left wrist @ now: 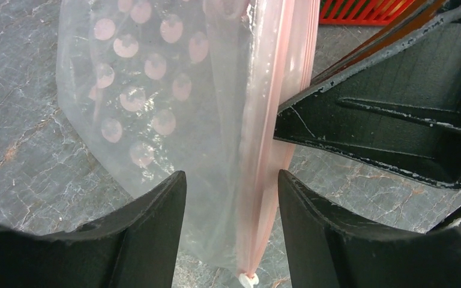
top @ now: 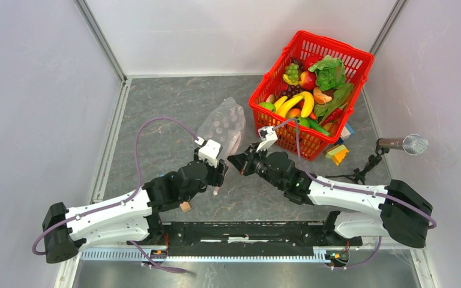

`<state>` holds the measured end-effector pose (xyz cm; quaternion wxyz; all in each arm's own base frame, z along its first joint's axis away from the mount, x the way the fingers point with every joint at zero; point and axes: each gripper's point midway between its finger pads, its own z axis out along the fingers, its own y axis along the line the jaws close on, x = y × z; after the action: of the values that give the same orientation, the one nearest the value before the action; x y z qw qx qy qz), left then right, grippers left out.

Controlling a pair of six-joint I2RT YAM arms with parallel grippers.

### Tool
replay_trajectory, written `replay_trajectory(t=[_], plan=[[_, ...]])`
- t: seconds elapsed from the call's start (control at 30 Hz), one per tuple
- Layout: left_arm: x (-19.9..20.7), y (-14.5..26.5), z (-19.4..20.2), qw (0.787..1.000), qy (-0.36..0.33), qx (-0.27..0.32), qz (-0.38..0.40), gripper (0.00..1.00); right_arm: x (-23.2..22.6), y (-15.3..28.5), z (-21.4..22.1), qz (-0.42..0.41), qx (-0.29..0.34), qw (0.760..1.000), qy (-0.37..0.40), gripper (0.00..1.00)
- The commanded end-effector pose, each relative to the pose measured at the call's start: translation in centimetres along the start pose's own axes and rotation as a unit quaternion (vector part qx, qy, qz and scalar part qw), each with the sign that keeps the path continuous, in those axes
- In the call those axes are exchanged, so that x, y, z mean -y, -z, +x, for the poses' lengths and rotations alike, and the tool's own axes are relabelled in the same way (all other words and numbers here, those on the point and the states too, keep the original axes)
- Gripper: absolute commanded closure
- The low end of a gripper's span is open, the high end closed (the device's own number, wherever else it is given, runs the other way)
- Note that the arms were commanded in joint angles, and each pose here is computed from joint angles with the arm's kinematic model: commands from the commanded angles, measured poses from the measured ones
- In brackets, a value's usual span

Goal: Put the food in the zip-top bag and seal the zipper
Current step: Open the zipper of the food storage bag.

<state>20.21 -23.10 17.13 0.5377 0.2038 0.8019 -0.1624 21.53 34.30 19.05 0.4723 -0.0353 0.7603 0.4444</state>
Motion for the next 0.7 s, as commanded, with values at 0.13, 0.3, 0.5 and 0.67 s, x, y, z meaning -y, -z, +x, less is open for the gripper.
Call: replay_trajectory(t=[0.13,0.3,0.5,0.67], plan=[[-1.7,0.4,-2.5,0.998,0.002,0.041,-0.051,0.41,-2.2,-0.6,-1.9,-0.019,0.021,1.0,0.002,1.0],[-3.7,0.4,-1.2,0.994,-0.007,0.026,-0.105,0.46,-2.3,-0.2,-2.2,-0.017,0.025,1.0,0.003,1.0],[-3.8,0.0,-0.1,0.994,0.003,0.014,-0.113,0.4,-1.9,0.0,-2.1,-0.009,0.025,1.0,-0.002,1.0],[-3.0,-0.5,2.0,0.995,0.019,-0.008,-0.1,0.37,-2.3,-0.1,-3.1,-0.009,0.041,0.999,-0.015,1.0]])
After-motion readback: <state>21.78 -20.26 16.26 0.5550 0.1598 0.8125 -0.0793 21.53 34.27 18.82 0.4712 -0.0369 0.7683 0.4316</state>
